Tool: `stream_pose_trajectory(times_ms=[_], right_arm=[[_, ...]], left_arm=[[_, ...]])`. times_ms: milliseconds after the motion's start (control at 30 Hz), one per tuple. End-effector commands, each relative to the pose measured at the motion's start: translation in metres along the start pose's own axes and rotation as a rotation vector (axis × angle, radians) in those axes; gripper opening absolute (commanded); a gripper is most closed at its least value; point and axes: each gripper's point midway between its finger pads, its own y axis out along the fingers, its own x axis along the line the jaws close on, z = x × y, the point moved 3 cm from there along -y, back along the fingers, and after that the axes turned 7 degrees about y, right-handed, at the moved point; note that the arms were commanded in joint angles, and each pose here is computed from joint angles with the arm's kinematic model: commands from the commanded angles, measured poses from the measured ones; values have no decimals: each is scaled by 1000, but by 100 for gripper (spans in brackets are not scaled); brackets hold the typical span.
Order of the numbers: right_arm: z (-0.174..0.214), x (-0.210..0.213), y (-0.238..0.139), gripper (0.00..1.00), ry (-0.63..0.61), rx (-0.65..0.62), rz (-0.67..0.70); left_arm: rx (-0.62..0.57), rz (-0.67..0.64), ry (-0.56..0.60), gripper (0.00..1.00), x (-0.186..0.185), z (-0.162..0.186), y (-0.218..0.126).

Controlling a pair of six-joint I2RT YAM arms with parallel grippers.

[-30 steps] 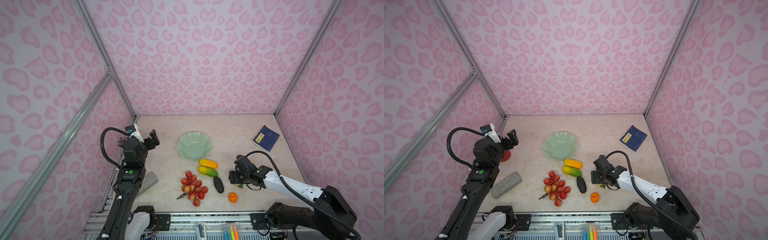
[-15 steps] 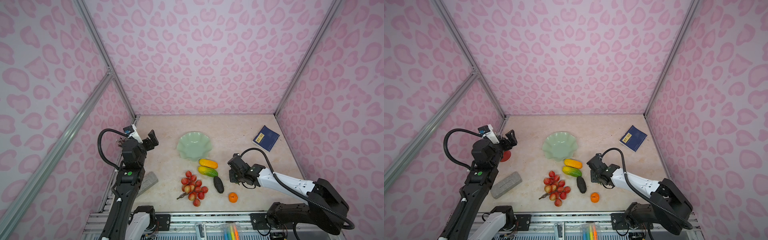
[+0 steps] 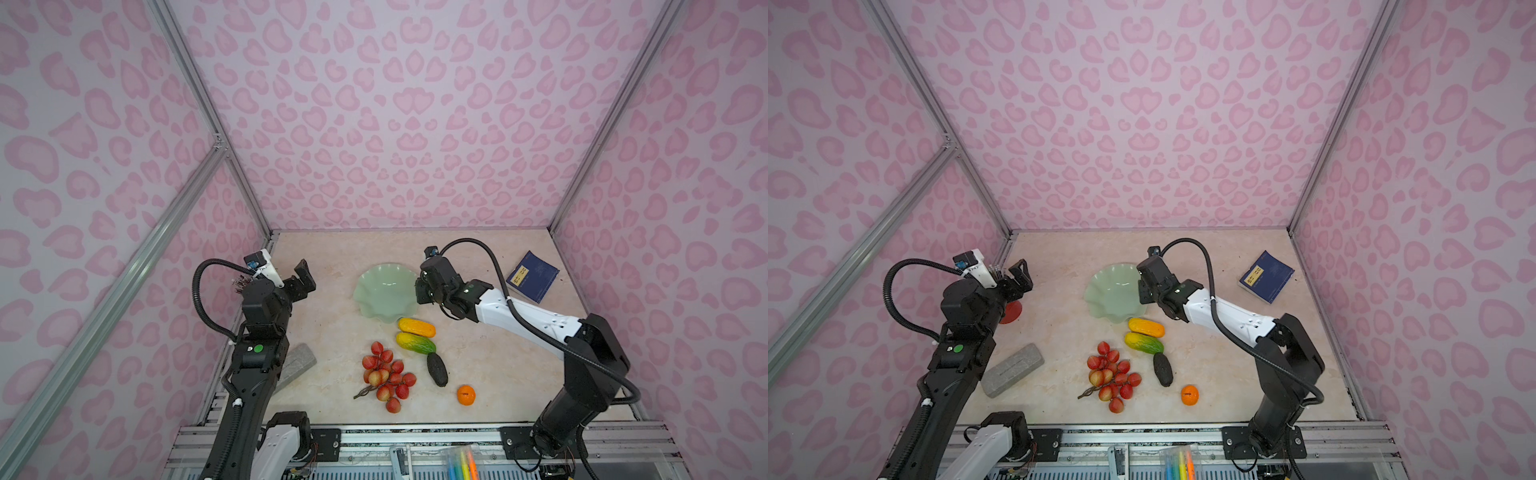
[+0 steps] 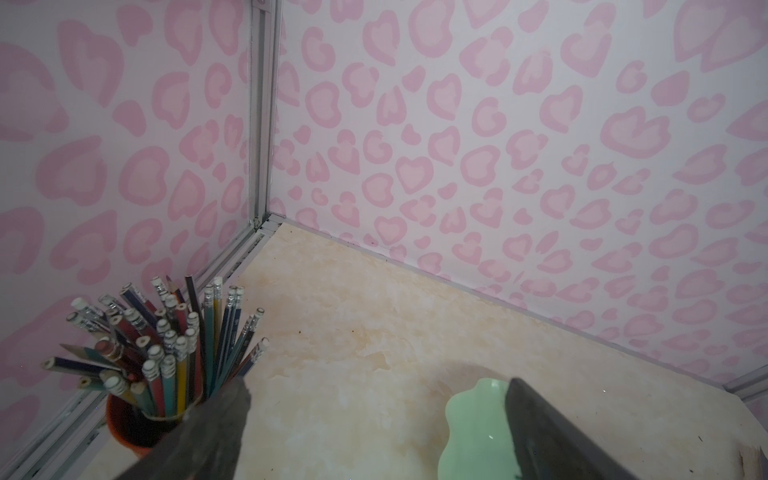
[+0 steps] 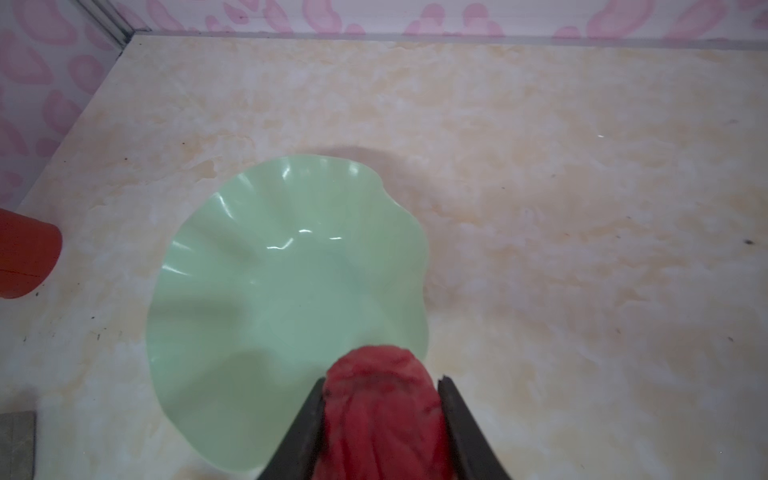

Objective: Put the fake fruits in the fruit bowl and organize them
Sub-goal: 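Carry the strawberry into the green bowl and open the right gripper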

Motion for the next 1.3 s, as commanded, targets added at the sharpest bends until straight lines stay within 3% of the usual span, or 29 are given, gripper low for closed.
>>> stream_pose_trajectory(times_ms=[0, 433, 600, 667, 833, 1033, 1267], right_arm=[[2, 23, 33, 33, -63, 39, -61], [38, 43, 141, 34, -144, 214, -23], [47, 43, 152, 36, -137, 235, -30], [46, 46, 151, 44, -129, 235, -43], [30, 53, 134, 64, -89, 176, -87], [-31, 53, 59, 77, -16, -57, -147], [-40, -25, -10, 86, 108, -209, -3]], left_arm=[[-29, -12, 4, 97, 2, -7, -3], [-46, -28, 8, 97, 5, -11, -7], [-48, -37, 4, 97, 7, -11, -8], [-44, -63, -4, 97, 11, -9, -7], [-22, 26, 8, 97, -2, -6, -2], [26, 132, 18, 100, -18, -2, 2], [98, 249, 20, 94, -46, 9, 5]])
